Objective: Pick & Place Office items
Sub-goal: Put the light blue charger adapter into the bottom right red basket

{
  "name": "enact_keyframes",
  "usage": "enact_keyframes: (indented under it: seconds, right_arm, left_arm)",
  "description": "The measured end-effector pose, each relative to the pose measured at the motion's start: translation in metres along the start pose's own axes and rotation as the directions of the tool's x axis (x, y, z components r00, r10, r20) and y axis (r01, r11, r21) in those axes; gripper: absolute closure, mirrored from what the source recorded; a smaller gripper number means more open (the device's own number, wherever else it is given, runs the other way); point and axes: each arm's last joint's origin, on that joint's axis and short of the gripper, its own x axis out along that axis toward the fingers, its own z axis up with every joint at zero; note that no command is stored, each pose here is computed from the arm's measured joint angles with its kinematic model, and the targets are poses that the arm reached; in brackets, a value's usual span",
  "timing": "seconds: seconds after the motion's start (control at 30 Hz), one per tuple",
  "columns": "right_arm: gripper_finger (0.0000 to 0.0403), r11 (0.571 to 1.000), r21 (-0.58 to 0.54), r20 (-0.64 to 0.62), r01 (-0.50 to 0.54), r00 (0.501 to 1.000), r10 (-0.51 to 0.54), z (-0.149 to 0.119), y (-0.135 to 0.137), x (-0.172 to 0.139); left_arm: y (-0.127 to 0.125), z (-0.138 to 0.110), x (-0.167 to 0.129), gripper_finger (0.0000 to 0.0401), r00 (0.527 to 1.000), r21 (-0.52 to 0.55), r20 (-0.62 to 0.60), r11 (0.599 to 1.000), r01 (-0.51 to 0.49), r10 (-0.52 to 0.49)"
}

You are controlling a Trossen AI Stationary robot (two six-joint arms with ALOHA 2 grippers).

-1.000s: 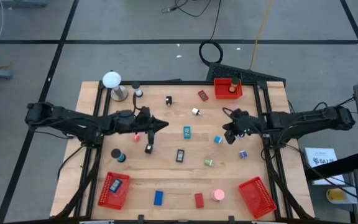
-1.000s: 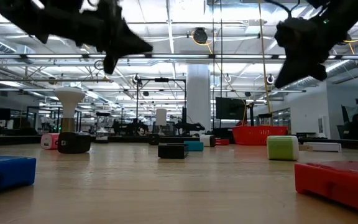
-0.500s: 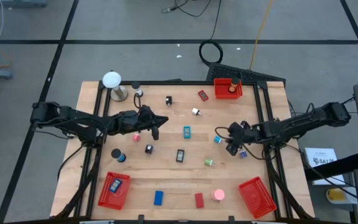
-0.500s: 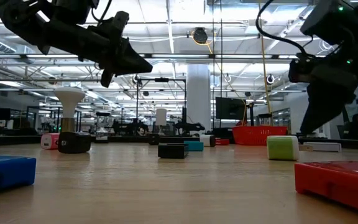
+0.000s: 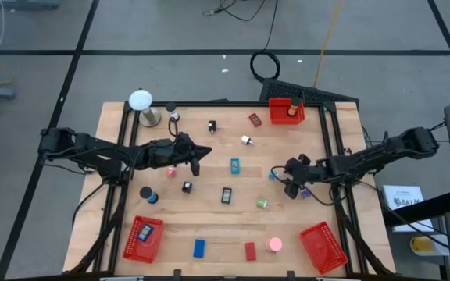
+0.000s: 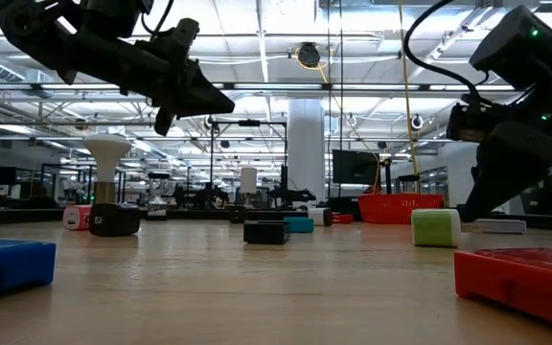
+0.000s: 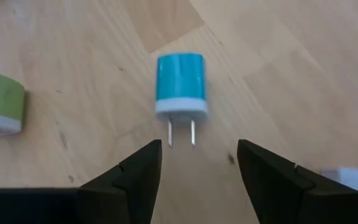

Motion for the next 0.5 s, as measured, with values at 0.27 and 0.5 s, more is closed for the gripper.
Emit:
enact_keyframes:
  seconds: [0.27, 0.5]
  right_arm:
    - [0.0231, 1.000, -0.019, -0.002, 0.000, 1.000, 0.000, 0.000, 0.004, 0.011]
    - [0.0279, 1.000, -0.014, 0.013, -0.002, 1.000, 0.002, 0.001, 0.006, 0.018]
  left_arm:
    - [0.000, 0.000, 0.000, 0.0380, 1.000, -0.002, -0.001, 1.000, -0.001, 0.001]
    - [0.000, 0.000, 0.000, 0.0380, 1.000, -0.019, -0.001, 1.000, -0.001, 0.001]
